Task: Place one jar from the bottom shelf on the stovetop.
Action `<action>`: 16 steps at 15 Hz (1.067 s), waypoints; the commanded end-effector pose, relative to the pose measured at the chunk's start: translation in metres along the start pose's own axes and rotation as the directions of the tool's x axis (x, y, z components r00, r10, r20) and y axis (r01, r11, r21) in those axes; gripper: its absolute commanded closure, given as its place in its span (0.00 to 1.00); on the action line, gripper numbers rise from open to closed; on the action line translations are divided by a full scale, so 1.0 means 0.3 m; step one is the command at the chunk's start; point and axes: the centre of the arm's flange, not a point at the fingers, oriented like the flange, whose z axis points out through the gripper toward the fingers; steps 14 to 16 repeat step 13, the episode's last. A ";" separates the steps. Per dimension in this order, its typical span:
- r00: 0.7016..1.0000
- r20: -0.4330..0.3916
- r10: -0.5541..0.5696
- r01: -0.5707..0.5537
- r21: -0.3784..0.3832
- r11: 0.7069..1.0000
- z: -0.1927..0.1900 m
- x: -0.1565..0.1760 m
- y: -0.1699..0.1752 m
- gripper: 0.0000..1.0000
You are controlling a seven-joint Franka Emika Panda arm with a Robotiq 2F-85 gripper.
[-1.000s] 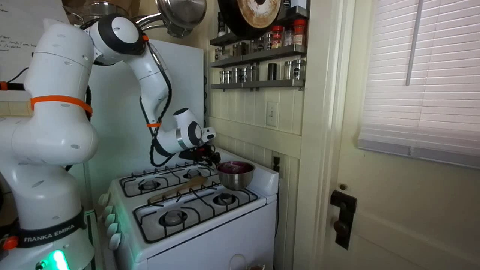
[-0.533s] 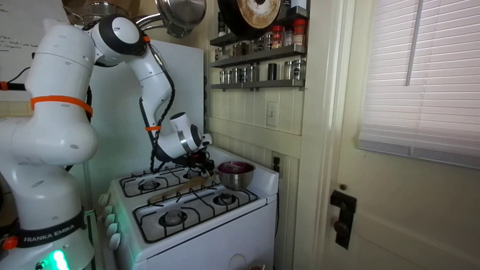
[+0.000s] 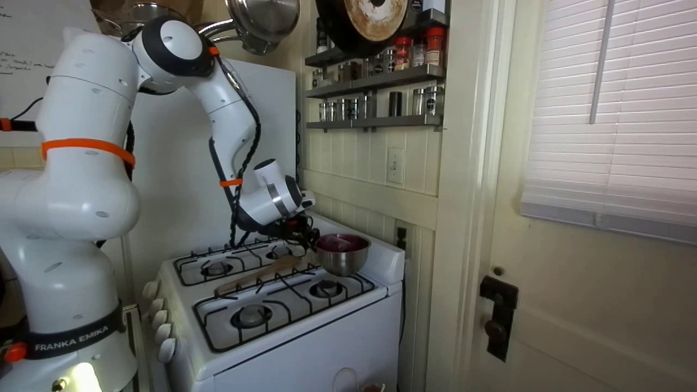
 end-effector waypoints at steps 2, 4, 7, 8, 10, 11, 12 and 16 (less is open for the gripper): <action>0.997 0.055 -0.052 0.052 0.003 0.999 -0.012 0.204 0.053 0.78; 0.996 0.061 -0.066 0.066 0.011 0.998 -0.004 0.196 0.050 0.78; 0.993 0.054 -0.101 0.100 0.020 0.995 -0.021 0.181 0.013 0.78; 0.992 0.049 -0.120 0.119 0.017 0.993 -0.032 0.178 -0.012 0.58; 0.988 0.027 -0.150 0.150 0.019 0.989 -0.056 0.177 -0.062 0.33; 0.990 0.012 -0.144 0.143 0.040 0.989 -0.076 0.183 -0.089 0.31; 0.991 0.013 -0.131 0.129 0.065 0.989 -0.098 0.188 -0.114 0.26; 0.992 -0.014 -0.128 0.129 0.031 0.991 -0.033 0.009 -0.106 0.42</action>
